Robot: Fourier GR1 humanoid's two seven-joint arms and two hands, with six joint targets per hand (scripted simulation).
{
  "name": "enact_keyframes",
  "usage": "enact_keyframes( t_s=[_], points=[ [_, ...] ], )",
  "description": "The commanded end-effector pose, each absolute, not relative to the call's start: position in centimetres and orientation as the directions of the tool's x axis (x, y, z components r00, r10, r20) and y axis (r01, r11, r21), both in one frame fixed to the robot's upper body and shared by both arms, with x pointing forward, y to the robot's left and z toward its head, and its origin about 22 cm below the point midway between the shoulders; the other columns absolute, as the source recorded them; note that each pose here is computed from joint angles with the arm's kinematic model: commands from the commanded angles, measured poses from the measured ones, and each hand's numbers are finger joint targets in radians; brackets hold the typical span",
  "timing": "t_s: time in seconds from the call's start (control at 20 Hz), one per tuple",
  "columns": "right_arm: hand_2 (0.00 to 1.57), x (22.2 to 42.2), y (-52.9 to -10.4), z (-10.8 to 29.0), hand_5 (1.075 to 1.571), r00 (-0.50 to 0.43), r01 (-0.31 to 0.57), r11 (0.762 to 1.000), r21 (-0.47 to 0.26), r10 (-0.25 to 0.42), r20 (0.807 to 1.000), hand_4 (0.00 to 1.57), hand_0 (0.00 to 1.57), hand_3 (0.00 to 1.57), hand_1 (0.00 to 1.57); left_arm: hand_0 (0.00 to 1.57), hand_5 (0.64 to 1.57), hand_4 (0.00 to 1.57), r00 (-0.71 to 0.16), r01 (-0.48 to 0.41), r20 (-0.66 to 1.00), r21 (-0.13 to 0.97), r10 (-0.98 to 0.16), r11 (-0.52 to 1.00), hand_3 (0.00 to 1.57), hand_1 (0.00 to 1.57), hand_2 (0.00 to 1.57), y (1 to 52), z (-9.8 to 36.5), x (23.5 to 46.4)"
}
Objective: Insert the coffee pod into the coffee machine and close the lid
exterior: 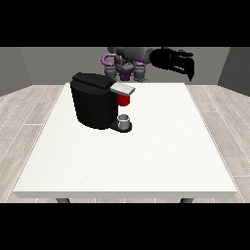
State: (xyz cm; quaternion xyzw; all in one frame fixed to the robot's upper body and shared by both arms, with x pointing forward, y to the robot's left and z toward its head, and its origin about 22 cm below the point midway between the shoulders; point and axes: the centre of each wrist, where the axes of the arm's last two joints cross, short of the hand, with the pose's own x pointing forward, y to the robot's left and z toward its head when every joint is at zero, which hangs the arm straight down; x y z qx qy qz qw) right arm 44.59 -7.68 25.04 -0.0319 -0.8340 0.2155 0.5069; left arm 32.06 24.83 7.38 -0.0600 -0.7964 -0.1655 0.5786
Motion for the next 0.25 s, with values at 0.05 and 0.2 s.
enact_keyframes(
  t_s=[0.05, 0.2],
  points=[
    [0.0, 43.1, -5.6, 20.1, 1.571, -0.486, -0.289, 0.89, -0.353, 0.181, 0.855, 0.18, 0.0, 0.0, 0.0, 0.0, 1.571, 0.26, -0.25, 0.254, 0.961, 0.182, -0.117, 0.95, 0.0, 0.0, 0.0, 27.0, 4.6, 31.6],
    [0.0, 42.0, -6.1, 16.2, 1.571, -0.432, -0.356, 0.878, -0.319, 0.148, 0.889, 0.26, 0.0, 0.0, 0.0, 0.0, 1.571, 0.27, -0.163, 0.242, 0.98, 0.148, -0.11, 0.959, 0.0, 0.0, 0.0, 26.6, 0.8, 30.3]
  ],
)
